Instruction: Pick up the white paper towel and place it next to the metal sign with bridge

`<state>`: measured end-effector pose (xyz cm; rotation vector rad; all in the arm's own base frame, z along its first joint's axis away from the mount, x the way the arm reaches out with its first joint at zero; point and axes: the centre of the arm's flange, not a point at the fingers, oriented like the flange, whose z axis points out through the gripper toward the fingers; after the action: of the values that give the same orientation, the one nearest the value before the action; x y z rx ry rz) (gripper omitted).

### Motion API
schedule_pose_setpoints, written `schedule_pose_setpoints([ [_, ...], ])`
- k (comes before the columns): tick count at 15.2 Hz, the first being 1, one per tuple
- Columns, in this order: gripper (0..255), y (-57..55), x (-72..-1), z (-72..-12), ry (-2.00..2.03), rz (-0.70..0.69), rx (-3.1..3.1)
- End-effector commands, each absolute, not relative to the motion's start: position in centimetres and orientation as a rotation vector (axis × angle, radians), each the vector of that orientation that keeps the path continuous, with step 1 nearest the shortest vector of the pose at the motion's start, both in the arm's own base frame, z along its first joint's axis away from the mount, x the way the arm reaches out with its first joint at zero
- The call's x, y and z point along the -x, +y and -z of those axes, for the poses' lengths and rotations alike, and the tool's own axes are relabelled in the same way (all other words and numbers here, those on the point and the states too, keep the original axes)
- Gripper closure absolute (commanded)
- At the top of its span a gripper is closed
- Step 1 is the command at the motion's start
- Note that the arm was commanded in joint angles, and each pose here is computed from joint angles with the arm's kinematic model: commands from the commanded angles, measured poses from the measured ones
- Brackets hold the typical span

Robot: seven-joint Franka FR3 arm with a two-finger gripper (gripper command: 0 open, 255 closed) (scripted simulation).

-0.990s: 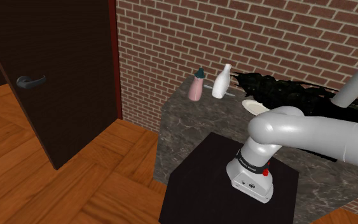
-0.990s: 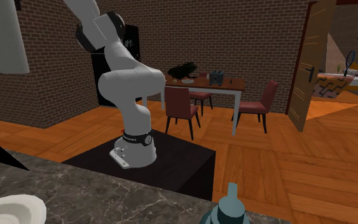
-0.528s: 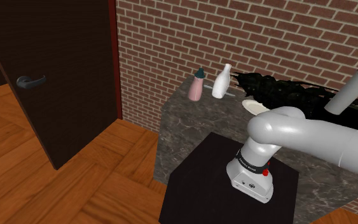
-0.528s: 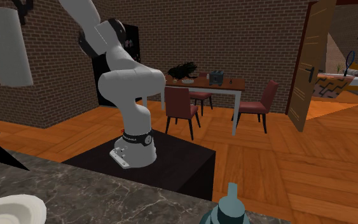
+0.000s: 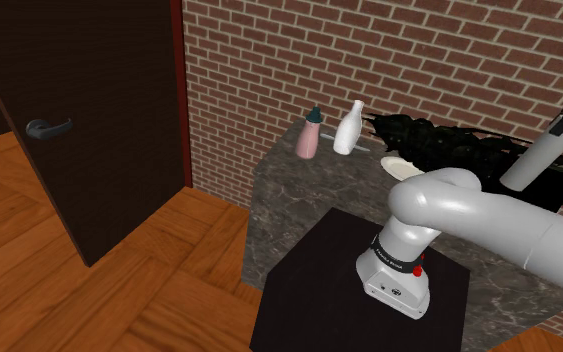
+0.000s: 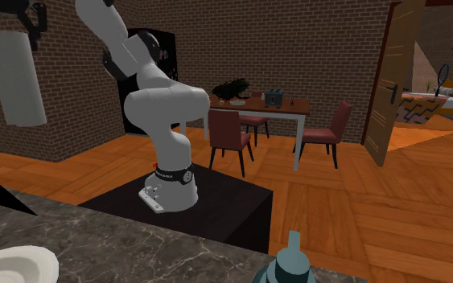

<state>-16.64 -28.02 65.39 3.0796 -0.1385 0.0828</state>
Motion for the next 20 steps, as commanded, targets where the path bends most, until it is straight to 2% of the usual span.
schedule_pose_setpoints([
  [1,255,-28.0,16.6,-64.3,-0.138,-0.083,-3.079],
  [20,255,-28.0,16.6,-54.3,-0.138,-0.083,-3.079],
])
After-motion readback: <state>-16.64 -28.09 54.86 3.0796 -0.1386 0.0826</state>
